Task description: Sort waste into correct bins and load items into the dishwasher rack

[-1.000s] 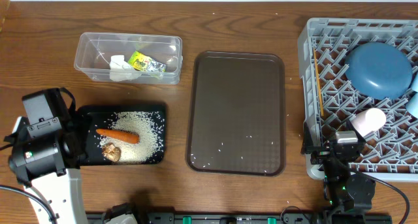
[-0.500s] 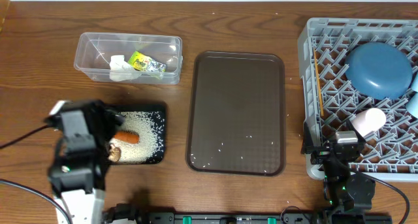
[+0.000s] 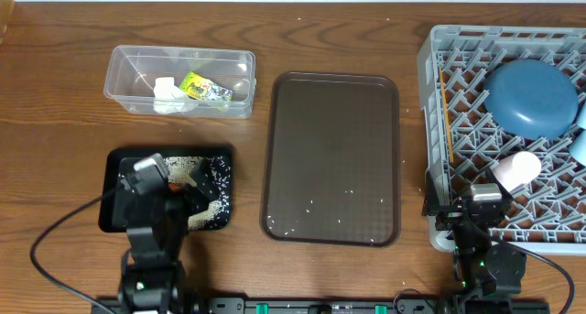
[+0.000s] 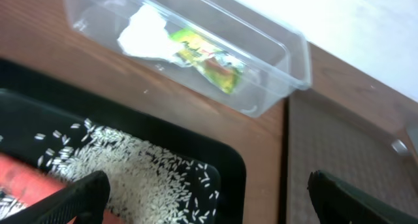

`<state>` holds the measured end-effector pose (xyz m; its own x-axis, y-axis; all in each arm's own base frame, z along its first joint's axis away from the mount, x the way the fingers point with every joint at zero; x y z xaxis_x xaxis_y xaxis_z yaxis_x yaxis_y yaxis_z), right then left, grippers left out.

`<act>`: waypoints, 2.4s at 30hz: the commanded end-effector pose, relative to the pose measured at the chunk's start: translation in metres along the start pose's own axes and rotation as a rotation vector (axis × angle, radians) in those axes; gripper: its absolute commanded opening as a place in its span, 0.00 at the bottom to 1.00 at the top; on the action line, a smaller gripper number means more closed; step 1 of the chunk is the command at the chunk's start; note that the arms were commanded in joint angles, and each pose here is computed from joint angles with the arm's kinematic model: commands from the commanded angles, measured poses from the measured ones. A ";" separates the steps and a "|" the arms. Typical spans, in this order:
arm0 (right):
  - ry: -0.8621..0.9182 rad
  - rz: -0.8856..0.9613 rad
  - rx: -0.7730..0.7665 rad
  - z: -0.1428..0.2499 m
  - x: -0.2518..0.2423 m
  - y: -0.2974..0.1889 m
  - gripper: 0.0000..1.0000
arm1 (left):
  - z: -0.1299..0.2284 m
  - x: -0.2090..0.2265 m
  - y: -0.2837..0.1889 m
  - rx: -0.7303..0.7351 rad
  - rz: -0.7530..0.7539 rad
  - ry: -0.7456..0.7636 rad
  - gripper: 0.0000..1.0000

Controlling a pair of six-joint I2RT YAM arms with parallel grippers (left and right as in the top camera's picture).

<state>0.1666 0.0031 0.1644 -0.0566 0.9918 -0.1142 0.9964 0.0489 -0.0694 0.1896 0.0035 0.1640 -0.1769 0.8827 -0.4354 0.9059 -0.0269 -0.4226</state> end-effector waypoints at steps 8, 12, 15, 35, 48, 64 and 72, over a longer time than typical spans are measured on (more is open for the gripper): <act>0.009 0.015 -0.001 0.001 -0.002 0.000 0.99 | 0.024 0.007 -0.006 -0.176 0.115 0.211 0.98; 0.009 0.015 -0.001 0.001 -0.002 0.000 0.99 | 0.027 0.008 -0.007 -0.201 0.118 0.250 0.98; 0.009 0.015 -0.001 0.001 -0.002 0.000 0.99 | 0.022 0.006 -0.011 -0.241 0.124 0.262 0.98; 0.009 0.015 -0.001 0.001 -0.002 0.000 0.99 | 0.021 0.010 -0.017 -0.284 0.075 0.334 0.98; 0.009 0.015 -0.001 0.001 -0.002 0.000 0.99 | 0.021 0.010 -0.016 -0.281 0.075 0.334 0.98; 0.009 0.015 -0.001 0.001 -0.002 0.000 0.99 | 0.020 0.010 -0.016 -0.283 0.075 0.334 0.98; 0.009 0.015 -0.001 0.001 -0.002 0.000 0.99 | 0.020 0.010 -0.016 -0.283 0.075 0.334 0.98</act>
<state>0.1665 0.0032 0.1645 -0.0565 0.9918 -0.1143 0.9964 0.0489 -0.0690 0.1655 0.0045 0.1615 -0.0225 0.9844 -0.1747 0.9951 0.0051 -0.0990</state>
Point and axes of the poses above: each gripper's point midway between its finger pads, its own y axis out along the fingers, its own x axis along the line the jaws close on, z = x × y, the point moved 8 cm from there along -y, back along the fingers, and after that the axes turned 2 degrees about -y, right-handed, at the moved point
